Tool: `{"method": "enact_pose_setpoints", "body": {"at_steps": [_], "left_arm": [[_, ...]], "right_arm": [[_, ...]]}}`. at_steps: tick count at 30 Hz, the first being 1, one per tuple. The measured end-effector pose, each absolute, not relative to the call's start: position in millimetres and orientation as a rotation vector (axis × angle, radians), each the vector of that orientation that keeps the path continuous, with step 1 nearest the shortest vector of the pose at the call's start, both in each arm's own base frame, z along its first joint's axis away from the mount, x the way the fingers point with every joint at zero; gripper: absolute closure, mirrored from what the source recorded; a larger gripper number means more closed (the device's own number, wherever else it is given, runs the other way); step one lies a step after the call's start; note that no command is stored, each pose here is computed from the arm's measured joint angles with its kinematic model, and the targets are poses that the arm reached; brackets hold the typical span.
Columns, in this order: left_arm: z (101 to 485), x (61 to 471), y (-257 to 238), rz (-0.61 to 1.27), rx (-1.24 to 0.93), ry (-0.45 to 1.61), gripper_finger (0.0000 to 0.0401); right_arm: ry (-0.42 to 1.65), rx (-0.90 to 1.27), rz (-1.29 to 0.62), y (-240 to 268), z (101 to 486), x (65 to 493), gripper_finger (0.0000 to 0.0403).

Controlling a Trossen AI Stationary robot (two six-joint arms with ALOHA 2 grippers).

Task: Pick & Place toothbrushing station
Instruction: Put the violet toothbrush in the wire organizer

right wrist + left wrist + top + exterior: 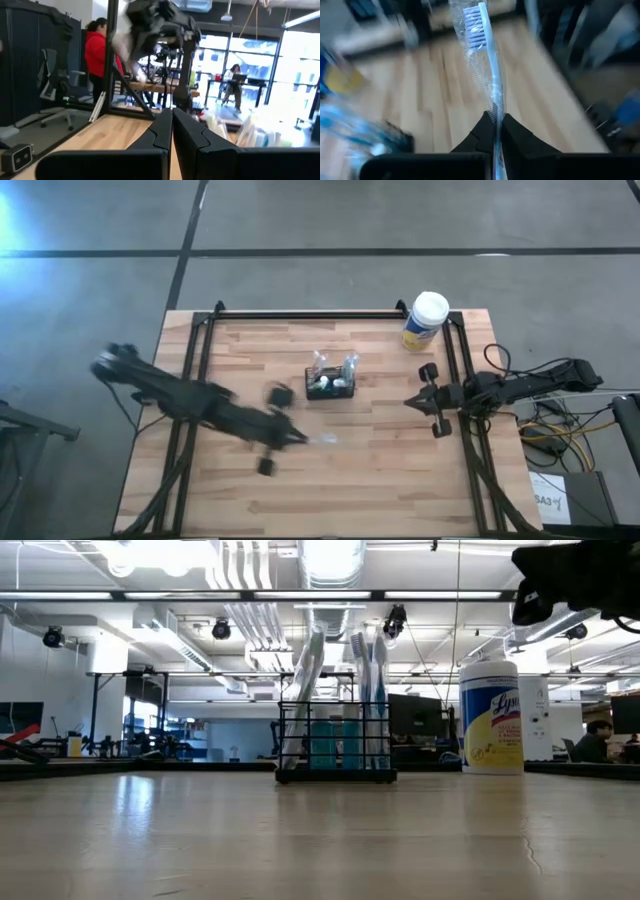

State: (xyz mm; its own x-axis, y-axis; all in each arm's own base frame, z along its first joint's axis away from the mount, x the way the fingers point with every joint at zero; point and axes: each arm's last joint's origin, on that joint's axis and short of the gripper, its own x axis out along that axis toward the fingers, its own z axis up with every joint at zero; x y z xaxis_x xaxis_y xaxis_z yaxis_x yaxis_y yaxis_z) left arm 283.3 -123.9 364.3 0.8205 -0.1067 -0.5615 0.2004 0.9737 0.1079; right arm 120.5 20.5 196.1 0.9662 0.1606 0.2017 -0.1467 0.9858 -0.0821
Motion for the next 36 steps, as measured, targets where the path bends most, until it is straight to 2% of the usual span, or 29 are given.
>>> {"method": "enact_pose_setpoints", "body": {"at_steps": [3,8,14,17,27,36], "left_arm": [[365,239,-103,-0.177,0.163,0.438,0.0386],[332,183,-73,-0.077,0.169,0.205,0.0386],[285,144,-51,-0.022,0.146,0.037,0.0386],[262,130,-44,-0.020,0.161,-0.006,0.0386],[227,103,-29,0.026,0.115,-0.143,0.0386],[199,94,-26,0.020,0.130,-0.146,0.0386]], "right_arm": [[-0.214,-0.088,0.153,20,198,121,0.0394],[-0.233,-0.137,0.146,20,203,121,0.0394],[-0.232,-0.213,0.139,21,202,121,0.0394],[-0.237,-0.280,0.132,21,202,121,0.0394],[-0.199,-0.305,0.140,21,198,123,0.0394],[-0.194,-0.258,0.145,21,198,123,0.0394]]}}
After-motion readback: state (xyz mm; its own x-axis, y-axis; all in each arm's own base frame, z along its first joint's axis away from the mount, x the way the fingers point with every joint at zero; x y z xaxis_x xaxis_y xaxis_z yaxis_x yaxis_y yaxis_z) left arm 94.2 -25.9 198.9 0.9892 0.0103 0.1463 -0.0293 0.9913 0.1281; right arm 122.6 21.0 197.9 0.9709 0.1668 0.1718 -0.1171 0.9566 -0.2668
